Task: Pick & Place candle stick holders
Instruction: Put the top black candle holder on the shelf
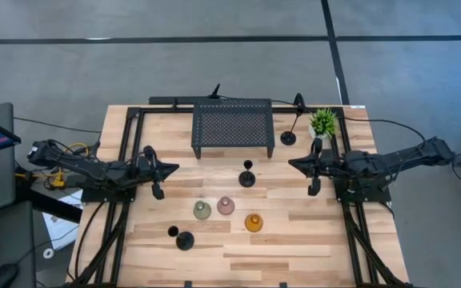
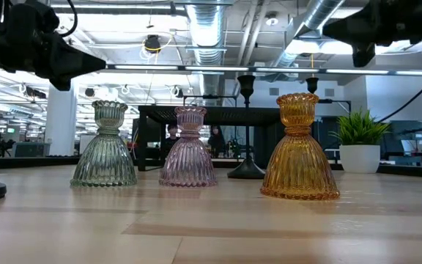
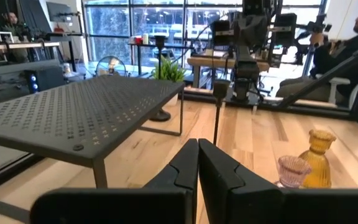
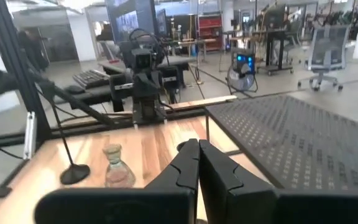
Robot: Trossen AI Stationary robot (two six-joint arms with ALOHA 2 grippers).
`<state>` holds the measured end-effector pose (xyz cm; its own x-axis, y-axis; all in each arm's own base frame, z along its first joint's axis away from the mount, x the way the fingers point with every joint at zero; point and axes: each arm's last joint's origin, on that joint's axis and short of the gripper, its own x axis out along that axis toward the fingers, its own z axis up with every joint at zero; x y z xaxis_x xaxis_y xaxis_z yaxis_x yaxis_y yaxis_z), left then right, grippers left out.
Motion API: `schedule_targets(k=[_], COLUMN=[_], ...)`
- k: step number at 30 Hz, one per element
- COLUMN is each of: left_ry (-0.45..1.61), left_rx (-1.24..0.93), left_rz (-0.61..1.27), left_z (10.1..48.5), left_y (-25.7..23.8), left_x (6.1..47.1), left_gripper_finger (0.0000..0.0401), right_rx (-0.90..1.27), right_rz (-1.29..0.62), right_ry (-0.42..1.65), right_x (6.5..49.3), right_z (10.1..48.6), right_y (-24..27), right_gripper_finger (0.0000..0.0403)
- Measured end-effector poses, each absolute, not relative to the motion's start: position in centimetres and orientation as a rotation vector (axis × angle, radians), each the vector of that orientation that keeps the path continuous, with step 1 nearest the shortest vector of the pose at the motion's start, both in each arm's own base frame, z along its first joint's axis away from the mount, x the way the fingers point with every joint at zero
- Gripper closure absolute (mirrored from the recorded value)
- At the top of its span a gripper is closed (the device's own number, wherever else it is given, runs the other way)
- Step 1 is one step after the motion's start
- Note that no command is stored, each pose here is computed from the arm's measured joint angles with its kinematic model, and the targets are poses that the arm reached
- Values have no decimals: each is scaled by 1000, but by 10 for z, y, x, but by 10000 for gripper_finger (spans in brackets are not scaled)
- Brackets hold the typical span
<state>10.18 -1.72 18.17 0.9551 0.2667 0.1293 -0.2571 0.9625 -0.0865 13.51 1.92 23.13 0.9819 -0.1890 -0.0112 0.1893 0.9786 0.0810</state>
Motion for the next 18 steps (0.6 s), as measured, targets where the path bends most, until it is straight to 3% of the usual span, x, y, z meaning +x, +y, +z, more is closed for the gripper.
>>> schedule_targets(k=[12,18], left_ry=[-102,-31], left_rx=[-126,64], left_rz=[263,283], left_z=[177,172], left_y=[-19,-20], left_x=[108,112], left_gripper_finger=[390,390], right_rx=[126,7], right_rz=[-217,-224], right_ry=[44,123], right_x=[147,154], right_z=[224,215], right_y=[19,19], right_gripper_finger=[403,403])
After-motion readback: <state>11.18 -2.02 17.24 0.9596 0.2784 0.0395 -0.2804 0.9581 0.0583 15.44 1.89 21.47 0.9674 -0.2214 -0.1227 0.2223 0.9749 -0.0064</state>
